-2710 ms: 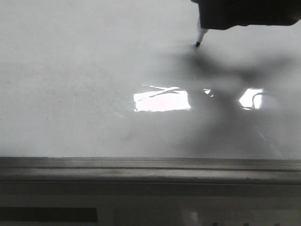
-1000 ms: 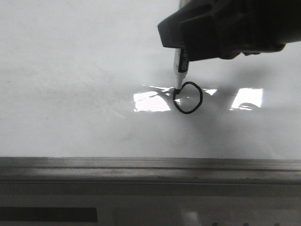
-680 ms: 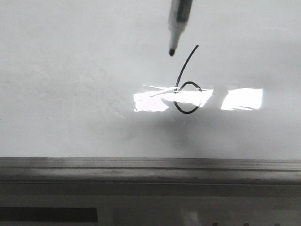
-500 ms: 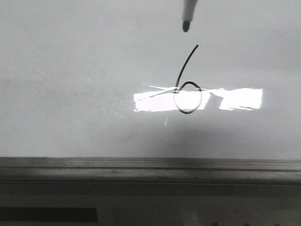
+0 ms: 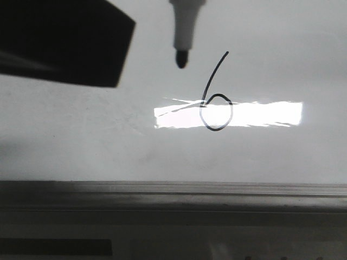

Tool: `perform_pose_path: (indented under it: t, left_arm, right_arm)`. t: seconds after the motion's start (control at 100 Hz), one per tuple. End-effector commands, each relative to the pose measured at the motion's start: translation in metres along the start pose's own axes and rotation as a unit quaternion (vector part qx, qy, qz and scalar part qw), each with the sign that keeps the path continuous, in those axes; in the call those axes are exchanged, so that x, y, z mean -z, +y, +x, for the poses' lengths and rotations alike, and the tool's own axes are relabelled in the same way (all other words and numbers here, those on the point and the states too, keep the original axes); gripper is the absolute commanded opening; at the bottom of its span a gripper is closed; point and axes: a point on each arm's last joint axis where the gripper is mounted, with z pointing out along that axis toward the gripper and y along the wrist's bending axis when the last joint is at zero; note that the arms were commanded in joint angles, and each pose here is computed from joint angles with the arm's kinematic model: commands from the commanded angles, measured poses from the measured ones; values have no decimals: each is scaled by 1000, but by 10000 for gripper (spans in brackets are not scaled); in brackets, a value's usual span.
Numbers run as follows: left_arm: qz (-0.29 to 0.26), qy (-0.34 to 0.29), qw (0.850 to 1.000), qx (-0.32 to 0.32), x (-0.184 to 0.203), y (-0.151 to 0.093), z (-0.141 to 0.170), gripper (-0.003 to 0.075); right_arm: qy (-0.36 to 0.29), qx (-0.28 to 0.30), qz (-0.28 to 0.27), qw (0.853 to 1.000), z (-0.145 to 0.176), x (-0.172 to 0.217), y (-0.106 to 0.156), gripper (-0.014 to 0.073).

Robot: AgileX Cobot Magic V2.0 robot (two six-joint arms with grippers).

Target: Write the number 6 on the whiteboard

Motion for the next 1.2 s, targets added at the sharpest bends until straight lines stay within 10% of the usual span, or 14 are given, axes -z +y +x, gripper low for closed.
perform_pose_path:
  t: [0.0,1.19]
  left_arm:
    - [44,-51,998,-4,-1,-6,-17,368]
    - [86,-134,984,-82,-9,-5,-27,307]
  right_arm:
    - [-69,4,20,997,-22,6,-3,-71]
    - [-88,-52,7,995,-25,6,0,-71]
